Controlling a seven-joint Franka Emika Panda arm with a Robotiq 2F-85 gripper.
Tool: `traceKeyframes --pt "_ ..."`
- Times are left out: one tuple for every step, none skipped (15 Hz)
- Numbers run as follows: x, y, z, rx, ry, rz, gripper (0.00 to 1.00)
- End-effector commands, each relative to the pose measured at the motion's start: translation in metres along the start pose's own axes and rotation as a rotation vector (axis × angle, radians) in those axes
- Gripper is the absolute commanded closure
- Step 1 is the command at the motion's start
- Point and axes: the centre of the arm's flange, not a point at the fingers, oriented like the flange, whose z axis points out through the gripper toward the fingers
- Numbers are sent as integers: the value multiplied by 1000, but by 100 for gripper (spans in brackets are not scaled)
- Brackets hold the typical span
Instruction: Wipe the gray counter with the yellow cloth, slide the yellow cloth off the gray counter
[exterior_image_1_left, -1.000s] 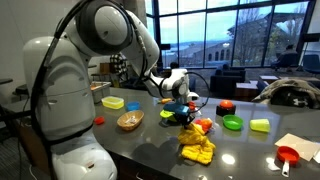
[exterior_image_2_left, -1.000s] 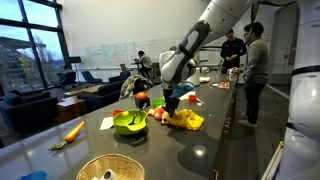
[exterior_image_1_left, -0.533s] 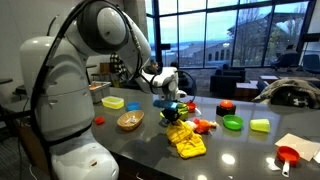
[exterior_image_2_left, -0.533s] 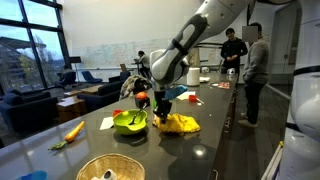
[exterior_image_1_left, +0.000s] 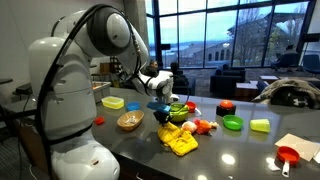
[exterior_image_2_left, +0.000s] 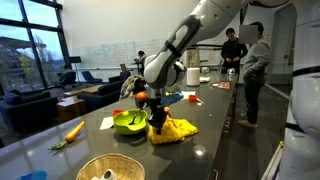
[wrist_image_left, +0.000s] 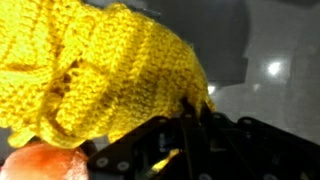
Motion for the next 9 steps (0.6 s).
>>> traceKeyframes --pt "4 -6 11 65 1 -34 98" --pt "4 -7 15 77 4 -39 98" --pt "5 -6 21 79 5 -36 98" --pt "5 -3 26 75 9 -33 98" --pt "6 2 33 75 13 -22 98" --pt "6 8 39 72 22 -9 98" --pt "5 17 46 67 31 10 98" --pt "3 24 51 67 39 25 98" --pt "0 34 56 67 48 45 98"
